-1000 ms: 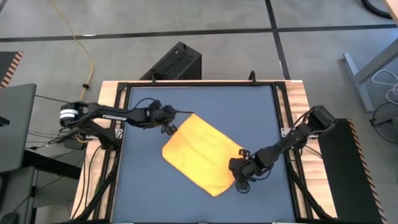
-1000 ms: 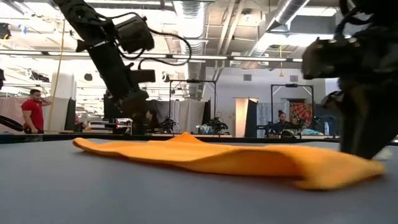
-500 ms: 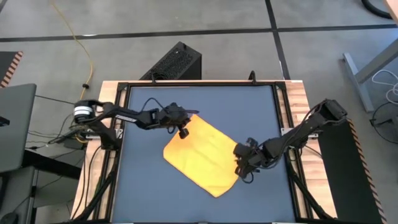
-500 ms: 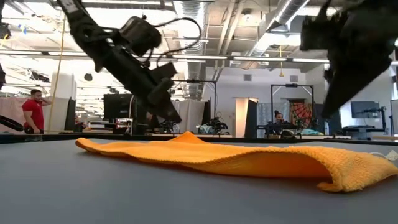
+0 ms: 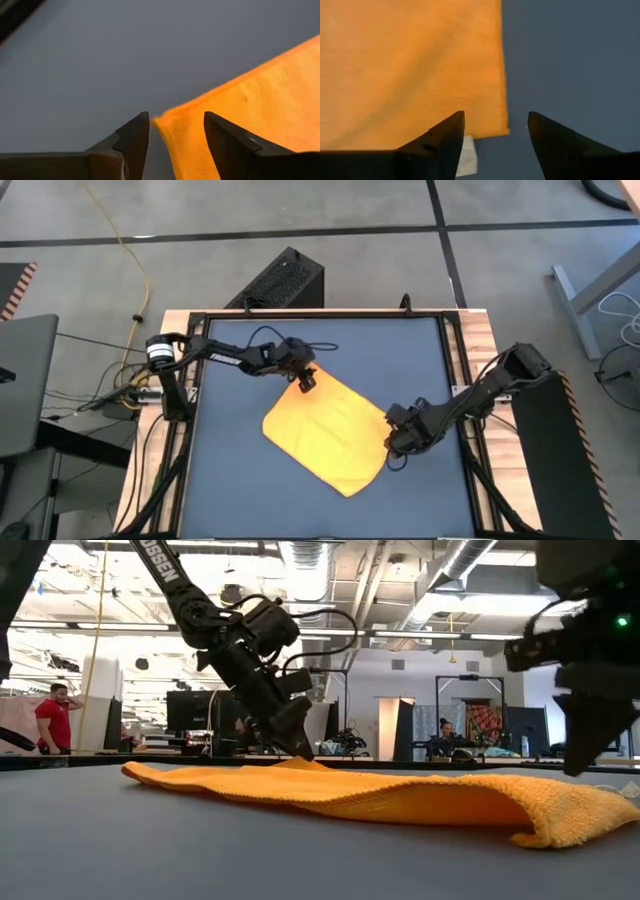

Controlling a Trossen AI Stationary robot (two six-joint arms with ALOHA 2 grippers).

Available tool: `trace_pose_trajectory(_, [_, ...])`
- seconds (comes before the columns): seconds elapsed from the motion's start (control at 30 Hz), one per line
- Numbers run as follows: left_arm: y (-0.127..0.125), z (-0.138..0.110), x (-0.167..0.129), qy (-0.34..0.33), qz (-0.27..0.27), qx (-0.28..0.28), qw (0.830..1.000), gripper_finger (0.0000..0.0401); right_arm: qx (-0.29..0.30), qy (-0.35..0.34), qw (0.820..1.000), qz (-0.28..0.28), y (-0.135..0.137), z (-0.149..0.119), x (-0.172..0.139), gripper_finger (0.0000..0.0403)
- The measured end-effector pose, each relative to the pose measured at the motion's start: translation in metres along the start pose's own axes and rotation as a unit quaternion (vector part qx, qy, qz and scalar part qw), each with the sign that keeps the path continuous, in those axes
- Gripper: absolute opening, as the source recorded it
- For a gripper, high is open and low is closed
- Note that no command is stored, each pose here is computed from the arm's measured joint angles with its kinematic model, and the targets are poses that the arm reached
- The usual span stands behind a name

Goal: Roll towel
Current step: Fold the orange microfiber towel

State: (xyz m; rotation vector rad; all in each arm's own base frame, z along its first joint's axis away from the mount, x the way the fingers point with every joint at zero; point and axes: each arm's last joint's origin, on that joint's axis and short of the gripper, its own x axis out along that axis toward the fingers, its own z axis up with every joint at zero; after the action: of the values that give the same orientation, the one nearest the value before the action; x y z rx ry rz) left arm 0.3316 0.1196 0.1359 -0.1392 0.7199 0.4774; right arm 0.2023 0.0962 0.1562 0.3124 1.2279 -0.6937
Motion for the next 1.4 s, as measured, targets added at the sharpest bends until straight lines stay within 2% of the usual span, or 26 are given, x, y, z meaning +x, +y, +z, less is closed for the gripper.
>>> trace_pose_trajectory(0.13, [0.004, 0.000, 0.001, 0.003, 0.008, 0.005, 1.000, 0.0182, 0.021, 0.005, 1.000, -0.002, -0.005, -0.009, 0.011, 0.0250])
trace_pose_trajectory(0.27, [0.009, -0.001, 0.001, 0.010, 0.013, 0.002, 1.000, 0.0183, 0.048, -0.008, 0.999, 0.024, -0.008, -0.016, 0.025, 0.0249])
trace_pose_trajectory(0.43, [0.011, -0.013, 0.013, 0.035, 0.010, 0.000, 0.999, 0.0172, 0.061, -0.018, 0.997, 0.041, -0.008, -0.020, 0.032, 0.0246])
trace_pose_trajectory(0.57, [0.010, -0.023, 0.026, 0.050, 0.002, -0.002, 0.999, 0.0130, 0.054, -0.022, 0.997, 0.046, -0.006, -0.023, 0.031, 0.0215])
trace_pose_trajectory(0.7, [0.009, -0.025, 0.027, 0.056, -0.001, -0.004, 0.998, 0.0044, 0.043, -0.021, 0.997, 0.054, -0.004, -0.027, 0.029, 0.0147])
trace_pose_trajectory(0.77, [0.009, -0.021, 0.023, 0.051, -0.007, -0.003, 0.999, 0.0013, 0.032, -0.021, 0.998, 0.056, -0.003, -0.029, 0.028, 0.0107])
trace_pose_trajectory(0.93, [0.009, -0.009, 0.001, 0.048, -0.026, 0.000, 0.999, 0.0001, -0.003, -0.013, 0.999, 0.050, 0.001, -0.026, 0.016, 0.0020])
trace_pose_trajectory(1.0, [0.008, -0.004, -0.010, 0.048, -0.038, 0.003, 0.998, 0.0000, -0.024, -0.002, 0.999, 0.040, 0.001, -0.023, 0.008, 0.0014])
trace_pose_trajectory(1.2, [-0.005, 0.010, -0.045, 0.040, -0.061, 0.041, 0.996, 0.0000, -0.079, -0.009, 0.997, -0.023, -0.004, -0.005, -0.019, 0.0043])
trace_pose_trajectory(1.4, [-0.024, 0.024, -0.087, 0.005, -0.095, 0.087, 0.992, 0.0000, -0.159, -0.043, 0.983, -0.076, -0.009, 0.013, -0.036, 0.0021])
